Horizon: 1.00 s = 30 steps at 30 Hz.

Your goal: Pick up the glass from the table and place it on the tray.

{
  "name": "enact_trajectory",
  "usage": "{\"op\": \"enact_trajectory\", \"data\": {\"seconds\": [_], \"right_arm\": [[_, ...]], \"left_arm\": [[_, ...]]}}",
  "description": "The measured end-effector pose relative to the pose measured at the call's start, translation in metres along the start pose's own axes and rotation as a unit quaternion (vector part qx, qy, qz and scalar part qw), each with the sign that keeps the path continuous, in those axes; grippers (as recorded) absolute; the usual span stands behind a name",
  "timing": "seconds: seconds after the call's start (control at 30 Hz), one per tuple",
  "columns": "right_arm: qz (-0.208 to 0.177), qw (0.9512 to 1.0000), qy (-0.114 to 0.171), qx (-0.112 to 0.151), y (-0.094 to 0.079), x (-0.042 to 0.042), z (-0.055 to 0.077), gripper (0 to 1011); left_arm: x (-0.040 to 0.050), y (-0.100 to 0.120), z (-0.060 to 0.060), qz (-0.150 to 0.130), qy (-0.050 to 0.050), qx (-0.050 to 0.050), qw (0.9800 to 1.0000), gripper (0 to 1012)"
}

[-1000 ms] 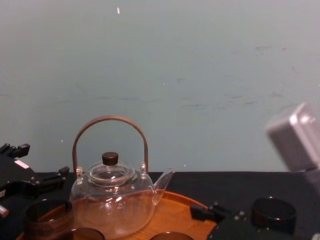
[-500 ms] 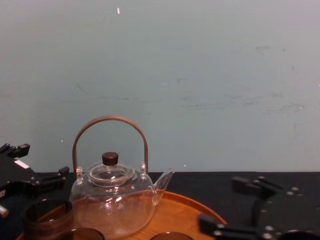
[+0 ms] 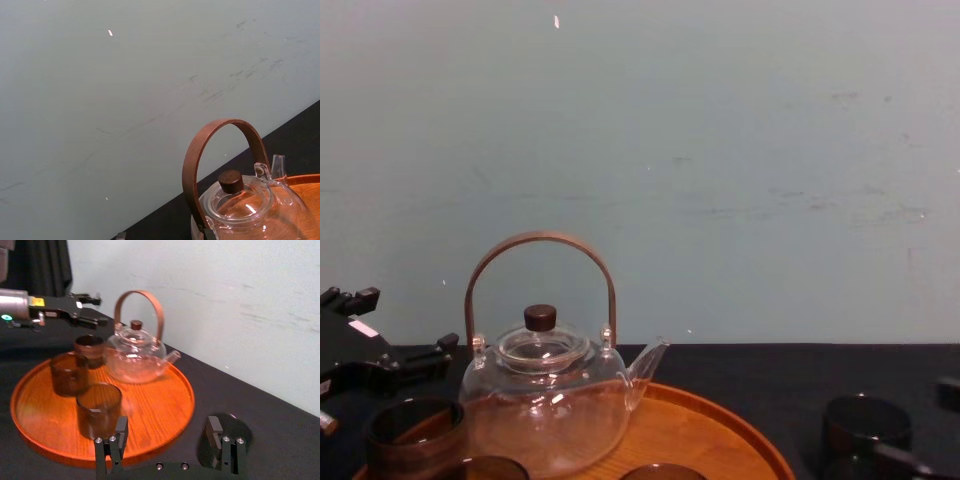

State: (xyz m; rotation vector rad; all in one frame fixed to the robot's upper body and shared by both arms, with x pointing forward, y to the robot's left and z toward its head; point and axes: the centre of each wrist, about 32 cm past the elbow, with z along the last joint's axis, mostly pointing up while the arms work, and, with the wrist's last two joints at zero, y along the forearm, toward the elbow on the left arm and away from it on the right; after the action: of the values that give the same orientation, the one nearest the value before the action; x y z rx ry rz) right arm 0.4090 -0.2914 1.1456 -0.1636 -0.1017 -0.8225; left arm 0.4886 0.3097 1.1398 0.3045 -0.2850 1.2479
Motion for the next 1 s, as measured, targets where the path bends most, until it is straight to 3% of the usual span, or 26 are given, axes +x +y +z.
{"op": "enact_trajectory", "data": {"seconds": [0.23, 0.4, 0.63, 1.0], "right_arm": [[-0.031, 0.9993, 0.006, -0.022, -0.022, 0.0121, -0.012, 1002], [-0.055, 0.9979, 0.015, -0.033, -0.024, 0.0205, -0.016, 1002], [-0.087, 0.9944, 0.031, -0.052, -0.012, 0.0346, -0.018, 1002], [-0.094, 0.9921, 0.031, -0.077, 0.013, 0.0416, -0.021, 1002]], "left_arm": [[0.0, 0.0, 0.0, 0.0, 0.0, 0.0, 1.0, 1002], [0.0, 0.0, 0.0, 0.0, 0.0, 0.0, 1.0, 1001], [0.0, 0.0, 0.0, 0.0, 0.0, 0.0, 1.0, 1001], [0.0, 0.0, 0.0, 0.0, 0.0, 0.0, 1.0, 1001]]}}
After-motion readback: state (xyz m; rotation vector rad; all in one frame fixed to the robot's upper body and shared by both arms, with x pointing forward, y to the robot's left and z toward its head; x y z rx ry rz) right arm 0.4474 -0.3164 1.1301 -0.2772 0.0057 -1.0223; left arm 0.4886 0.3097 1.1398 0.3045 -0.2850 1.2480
